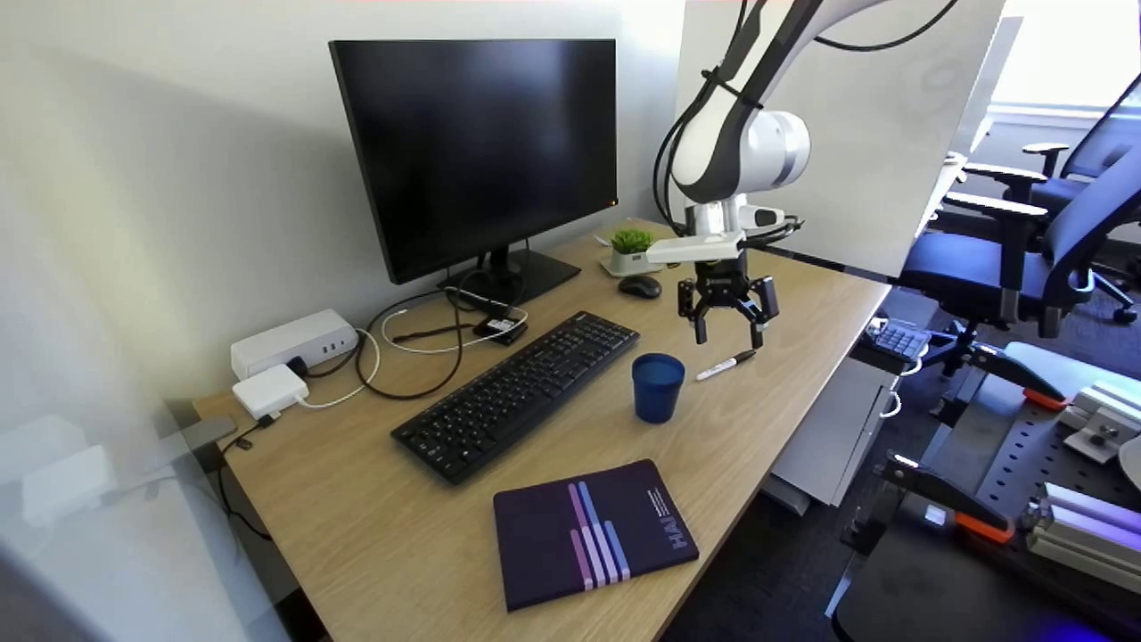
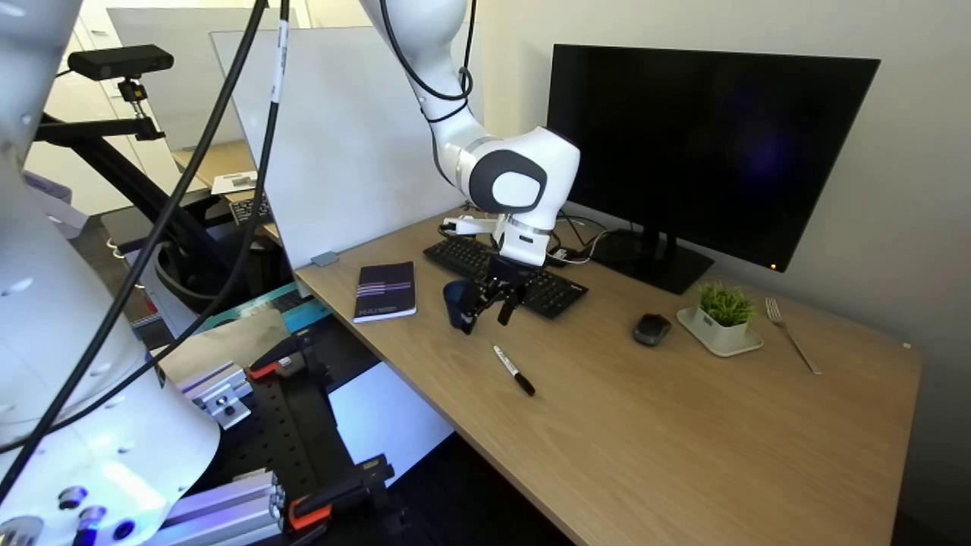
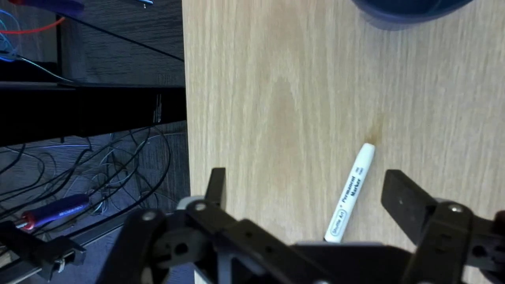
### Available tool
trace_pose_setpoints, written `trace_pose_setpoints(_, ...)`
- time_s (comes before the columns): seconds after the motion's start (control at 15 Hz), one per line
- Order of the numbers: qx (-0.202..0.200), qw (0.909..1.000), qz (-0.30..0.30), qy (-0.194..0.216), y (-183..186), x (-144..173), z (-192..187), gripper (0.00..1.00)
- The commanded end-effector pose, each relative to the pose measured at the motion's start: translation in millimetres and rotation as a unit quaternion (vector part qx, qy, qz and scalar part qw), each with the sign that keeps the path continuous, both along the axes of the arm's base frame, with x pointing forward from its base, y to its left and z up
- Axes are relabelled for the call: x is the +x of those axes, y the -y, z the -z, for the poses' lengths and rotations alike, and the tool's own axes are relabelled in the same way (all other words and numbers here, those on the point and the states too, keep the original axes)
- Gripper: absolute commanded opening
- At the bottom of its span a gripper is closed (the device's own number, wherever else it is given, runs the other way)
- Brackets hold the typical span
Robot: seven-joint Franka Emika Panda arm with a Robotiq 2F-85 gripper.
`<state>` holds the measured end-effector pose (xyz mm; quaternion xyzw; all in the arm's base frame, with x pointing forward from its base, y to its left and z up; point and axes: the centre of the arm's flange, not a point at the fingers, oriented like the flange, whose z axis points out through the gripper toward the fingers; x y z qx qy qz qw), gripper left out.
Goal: Put the marker in the cup then move the cup to the right
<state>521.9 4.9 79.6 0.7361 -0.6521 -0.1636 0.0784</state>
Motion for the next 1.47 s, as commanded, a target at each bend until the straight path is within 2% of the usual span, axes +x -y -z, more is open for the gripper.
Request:
trace_pose_setpoints(0.0, -0.019, 0.9993, 0.033, 0.004, 6, -12, 7, 1.00)
trace_pose_setpoints(0.47, -0.060, 0.9961, 0.063, 0.013, 39, -16, 17, 1.00)
trace_pose_setpoints(1.13, -0.117, 0.9887, 0.068, 0.065, 59, -5, 35, 1.00)
trace_pose_setpoints(1.4, -0.122, 0.9865, 0.072, 0.082, 61, 2, 43, 1.00)
